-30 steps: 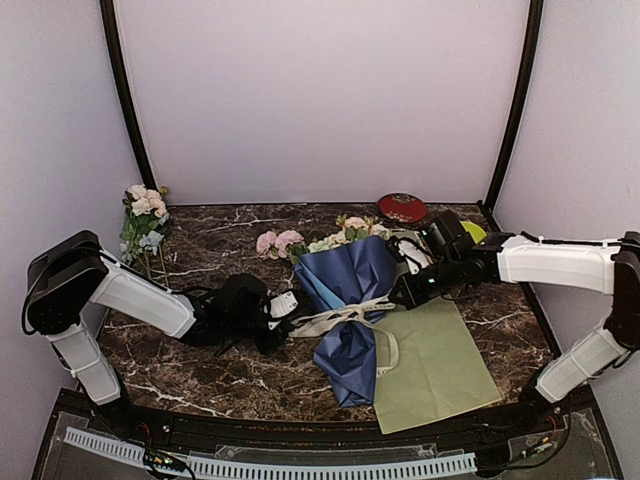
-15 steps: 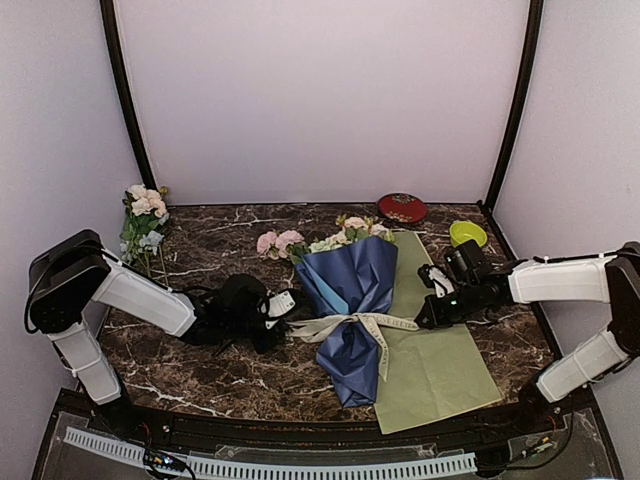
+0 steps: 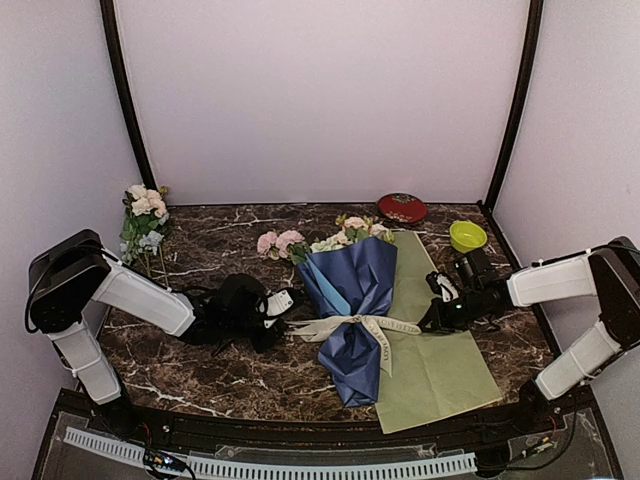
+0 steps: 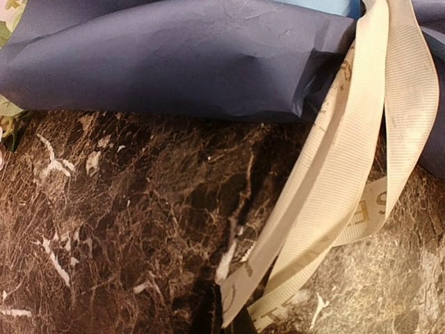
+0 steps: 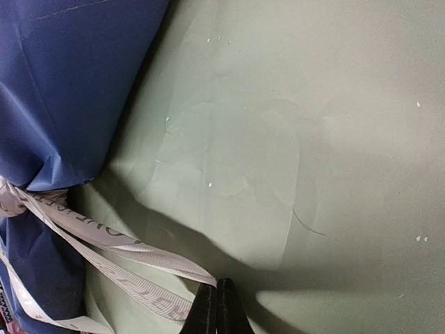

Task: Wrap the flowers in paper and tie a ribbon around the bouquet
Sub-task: Tie the half-tied ribbon around the folded bouquet.

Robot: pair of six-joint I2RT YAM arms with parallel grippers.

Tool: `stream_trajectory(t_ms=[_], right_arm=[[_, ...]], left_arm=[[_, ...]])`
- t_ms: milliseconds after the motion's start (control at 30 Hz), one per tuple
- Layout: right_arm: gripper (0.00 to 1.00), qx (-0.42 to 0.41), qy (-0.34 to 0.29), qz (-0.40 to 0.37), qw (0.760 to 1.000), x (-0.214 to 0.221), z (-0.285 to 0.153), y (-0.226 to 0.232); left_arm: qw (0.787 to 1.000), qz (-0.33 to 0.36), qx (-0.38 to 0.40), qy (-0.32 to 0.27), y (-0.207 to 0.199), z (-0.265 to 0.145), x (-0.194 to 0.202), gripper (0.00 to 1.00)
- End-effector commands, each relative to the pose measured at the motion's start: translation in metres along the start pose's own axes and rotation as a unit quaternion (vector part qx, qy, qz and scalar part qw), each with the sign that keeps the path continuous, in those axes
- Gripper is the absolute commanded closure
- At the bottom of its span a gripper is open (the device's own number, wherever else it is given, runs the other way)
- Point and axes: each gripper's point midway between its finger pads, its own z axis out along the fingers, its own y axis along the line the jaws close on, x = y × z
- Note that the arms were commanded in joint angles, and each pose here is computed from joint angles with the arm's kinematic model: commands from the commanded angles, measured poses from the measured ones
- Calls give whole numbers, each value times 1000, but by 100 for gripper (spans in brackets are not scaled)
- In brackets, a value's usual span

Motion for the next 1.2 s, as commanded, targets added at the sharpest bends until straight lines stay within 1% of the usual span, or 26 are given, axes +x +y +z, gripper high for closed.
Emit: stream_trajectory(t_ms=[0,333,433,500,633,700,800,1000,1100,1167], right_arm=[[100,45,12,41,998,13,5,-30],[100,67,7,56,996,15,3,-45],[100,33,-7,38,999,3,-2,-24],[100,39,-17,20,999,-8,-9,-16],[100,30,-31,2,999,-21,-19,-3],[100,15,-30,-10,999,-22,-19,6],[100,-7,-25,-15,1000,-19,-17,13],[100,28,-34,7,999,-13,-15,-6],[100,62,-23,23,998,-3,-11,-27],[100,64,-13,36,997,5,-6,-35]], left_arm=[[999,-21,-31,34,16,-6,24,100],[998,-38,-32,27,21,-13,24,100],[999,-41,-9,15,14,-16,16,100],[999,-44,6,-4,10,-21,5,100],[998,-51,2,-38,15,-30,-16,100],[998,-51,3,-42,16,-33,-21,100],[998,-58,-7,-26,20,-31,-18,100],[995,-100,-27,7,26,-32,-6,100],[992,-117,-32,33,27,-28,10,100],[990,-129,-33,50,27,-25,20,100]])
